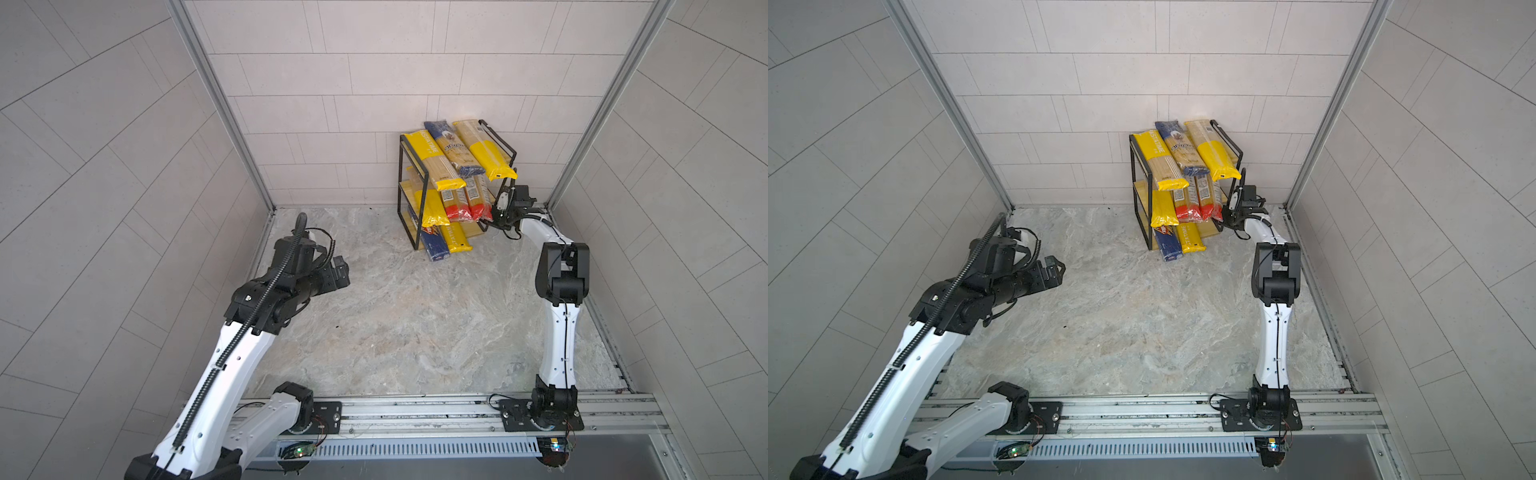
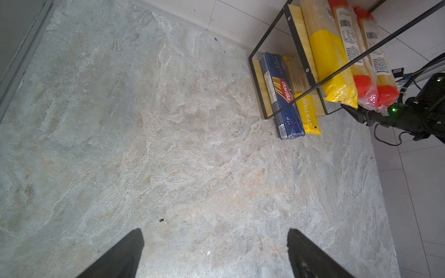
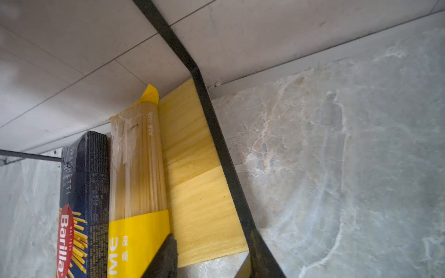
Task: Arrange pasta packages on shelves
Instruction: Rotate the shelf at the top-center of the table.
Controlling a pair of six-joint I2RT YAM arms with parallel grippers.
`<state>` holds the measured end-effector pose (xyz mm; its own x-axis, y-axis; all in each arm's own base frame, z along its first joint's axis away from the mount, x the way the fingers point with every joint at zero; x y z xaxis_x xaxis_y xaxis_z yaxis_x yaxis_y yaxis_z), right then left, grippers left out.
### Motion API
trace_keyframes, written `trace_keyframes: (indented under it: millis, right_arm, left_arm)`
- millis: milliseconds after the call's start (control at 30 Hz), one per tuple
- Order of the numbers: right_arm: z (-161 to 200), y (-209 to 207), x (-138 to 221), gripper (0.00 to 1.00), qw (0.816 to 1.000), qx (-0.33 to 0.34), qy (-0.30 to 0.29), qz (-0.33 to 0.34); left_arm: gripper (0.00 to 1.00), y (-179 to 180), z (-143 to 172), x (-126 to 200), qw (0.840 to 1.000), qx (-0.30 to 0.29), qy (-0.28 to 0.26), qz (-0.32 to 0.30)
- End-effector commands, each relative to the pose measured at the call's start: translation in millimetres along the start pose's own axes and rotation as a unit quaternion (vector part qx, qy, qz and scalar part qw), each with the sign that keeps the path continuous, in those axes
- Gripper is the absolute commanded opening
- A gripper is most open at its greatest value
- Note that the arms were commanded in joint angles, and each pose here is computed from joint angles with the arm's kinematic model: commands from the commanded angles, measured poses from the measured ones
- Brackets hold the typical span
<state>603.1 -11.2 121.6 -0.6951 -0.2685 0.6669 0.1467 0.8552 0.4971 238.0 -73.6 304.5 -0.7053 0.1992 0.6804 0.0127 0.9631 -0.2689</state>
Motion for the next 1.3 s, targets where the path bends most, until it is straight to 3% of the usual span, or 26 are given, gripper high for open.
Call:
trace_keyframes:
  millis: [0, 133, 333, 700, 1267]
  right_arm:
    - [-10.8, 26.6, -2.1, 0.23, 0.995, -0.044, -0.004, -0.09]
    - [3.2, 25.4, 3.9, 0.1, 0.995, -0.036, 0.007, -0.094]
    - [23.3, 29.4, 8.8, 0.01, 0.992, -0.035, 0.022, -0.121]
    - [55.8, 52.4, 24.9, 0.0, 0.988, -0.012, 0.047, -0.146]
    - [120.3, 79.9, 78.5, 0.0, 0.991, 0.035, 0.081, -0.1]
  left_arm:
    - [0.99, -0.2, -2.0, 3.3, 1.0, 0.0, -0.01, 0.0]
    - [0.99, -1.6, -1.2, 4.3, 1.0, 0.002, -0.009, 0.006]
    - [0.99, -0.6, 2.3, 10.0, 1.0, 0.003, -0.01, 0.009]
    - [0.99, 4.4, 8.2, 27.2, 1.0, -0.002, -0.025, 0.009]
    - [0.99, 13.0, 24.2, 58.5, 0.999, -0.024, -0.046, 0.015]
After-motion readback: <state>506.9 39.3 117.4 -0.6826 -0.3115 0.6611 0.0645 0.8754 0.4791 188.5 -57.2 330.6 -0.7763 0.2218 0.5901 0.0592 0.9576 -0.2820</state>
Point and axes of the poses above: each gripper's point midway between its finger pads, its own x axis back along the fingers, its own y axis along the line the jaws close on, z = x × y, the point moved 3 cm from there along x, back along the fingers, and after that the axes turned 7 degrees about -x, right-handed, at the moved point
